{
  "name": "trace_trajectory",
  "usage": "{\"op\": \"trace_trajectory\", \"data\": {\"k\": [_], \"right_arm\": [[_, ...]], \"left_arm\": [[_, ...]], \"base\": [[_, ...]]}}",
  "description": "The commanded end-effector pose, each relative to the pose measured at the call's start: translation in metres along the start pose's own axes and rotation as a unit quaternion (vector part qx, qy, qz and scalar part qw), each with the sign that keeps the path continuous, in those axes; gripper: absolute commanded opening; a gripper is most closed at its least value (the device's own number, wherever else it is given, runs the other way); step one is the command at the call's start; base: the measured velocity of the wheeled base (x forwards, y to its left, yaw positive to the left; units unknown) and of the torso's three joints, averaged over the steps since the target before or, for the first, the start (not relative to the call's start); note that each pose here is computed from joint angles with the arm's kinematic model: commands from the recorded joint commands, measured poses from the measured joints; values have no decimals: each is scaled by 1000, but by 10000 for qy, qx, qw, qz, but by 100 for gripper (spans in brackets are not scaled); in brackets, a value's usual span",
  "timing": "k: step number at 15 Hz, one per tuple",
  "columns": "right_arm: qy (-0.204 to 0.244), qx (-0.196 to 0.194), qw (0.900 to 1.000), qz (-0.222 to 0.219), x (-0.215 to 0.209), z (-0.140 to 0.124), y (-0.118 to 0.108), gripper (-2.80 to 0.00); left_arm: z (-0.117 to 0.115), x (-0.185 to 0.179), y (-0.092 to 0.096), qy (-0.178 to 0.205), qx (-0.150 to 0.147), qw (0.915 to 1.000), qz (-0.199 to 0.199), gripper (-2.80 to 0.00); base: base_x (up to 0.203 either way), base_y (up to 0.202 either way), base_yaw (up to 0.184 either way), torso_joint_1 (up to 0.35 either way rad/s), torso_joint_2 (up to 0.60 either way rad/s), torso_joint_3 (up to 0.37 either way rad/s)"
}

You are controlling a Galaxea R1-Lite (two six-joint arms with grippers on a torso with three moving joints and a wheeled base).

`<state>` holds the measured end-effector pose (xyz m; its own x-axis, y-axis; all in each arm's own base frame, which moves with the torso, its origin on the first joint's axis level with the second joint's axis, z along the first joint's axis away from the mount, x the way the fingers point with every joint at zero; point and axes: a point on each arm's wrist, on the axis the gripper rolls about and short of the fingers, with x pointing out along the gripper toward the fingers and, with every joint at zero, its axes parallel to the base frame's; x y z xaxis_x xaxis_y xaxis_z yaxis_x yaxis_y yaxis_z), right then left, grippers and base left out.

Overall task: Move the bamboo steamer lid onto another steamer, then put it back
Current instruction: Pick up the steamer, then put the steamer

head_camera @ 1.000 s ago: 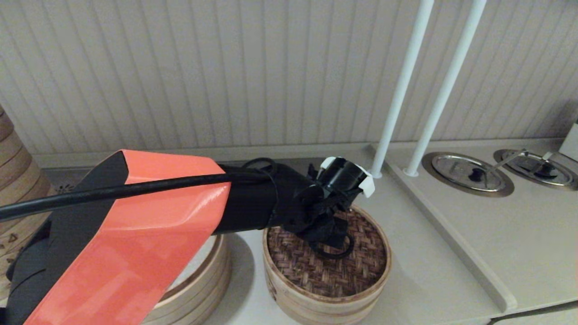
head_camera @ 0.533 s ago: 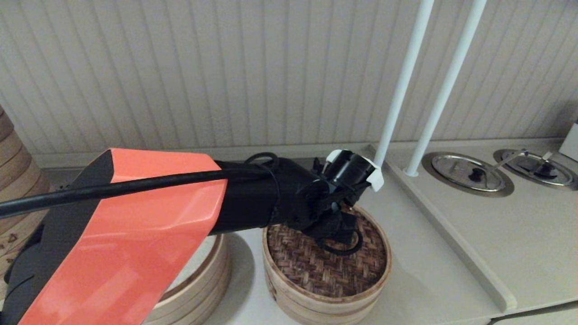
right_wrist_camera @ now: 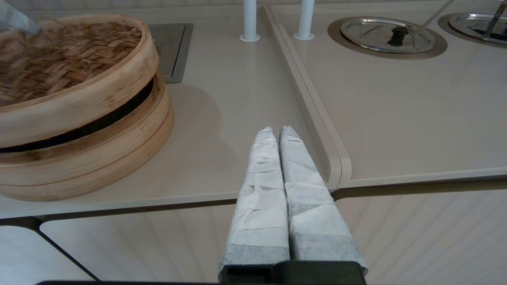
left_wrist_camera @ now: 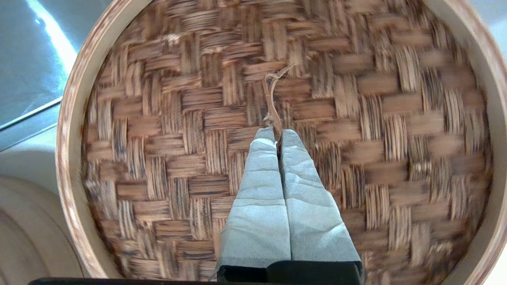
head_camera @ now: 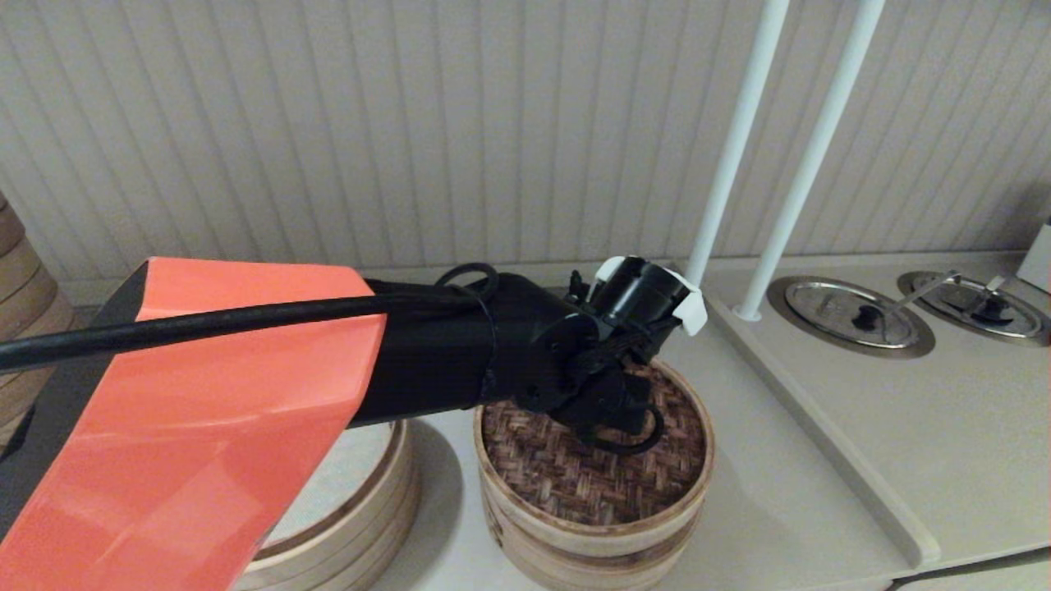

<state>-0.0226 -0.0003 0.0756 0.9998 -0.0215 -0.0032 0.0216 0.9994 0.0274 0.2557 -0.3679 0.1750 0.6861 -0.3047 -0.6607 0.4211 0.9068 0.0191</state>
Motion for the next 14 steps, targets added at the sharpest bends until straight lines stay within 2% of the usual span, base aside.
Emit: {"op": "trace_trajectory", "data": {"k": [1,5,10,14], "right_arm": [[16,2,10000,0,0,-1,0,-280],[21,0,10000,-1,0,-1,0,-280],[22,0,10000,-1,0,-1,0,-280],[16,2,10000,0,0,-1,0,-280]], "left_arm": [[5,-12,0,-161,-29,9998,74,-280],[11,-27,3,-285,-45,9996,61,-280],[22,-61,17,-437,3,9990,1,-280],[29,-80,41,-497,-96,9986,137,-280]], "base": [[0,0,0,0,0,0],[0,0,0,0,0,0],[0,0,0,0,0,0],[0,0,0,0,0,0]]}}
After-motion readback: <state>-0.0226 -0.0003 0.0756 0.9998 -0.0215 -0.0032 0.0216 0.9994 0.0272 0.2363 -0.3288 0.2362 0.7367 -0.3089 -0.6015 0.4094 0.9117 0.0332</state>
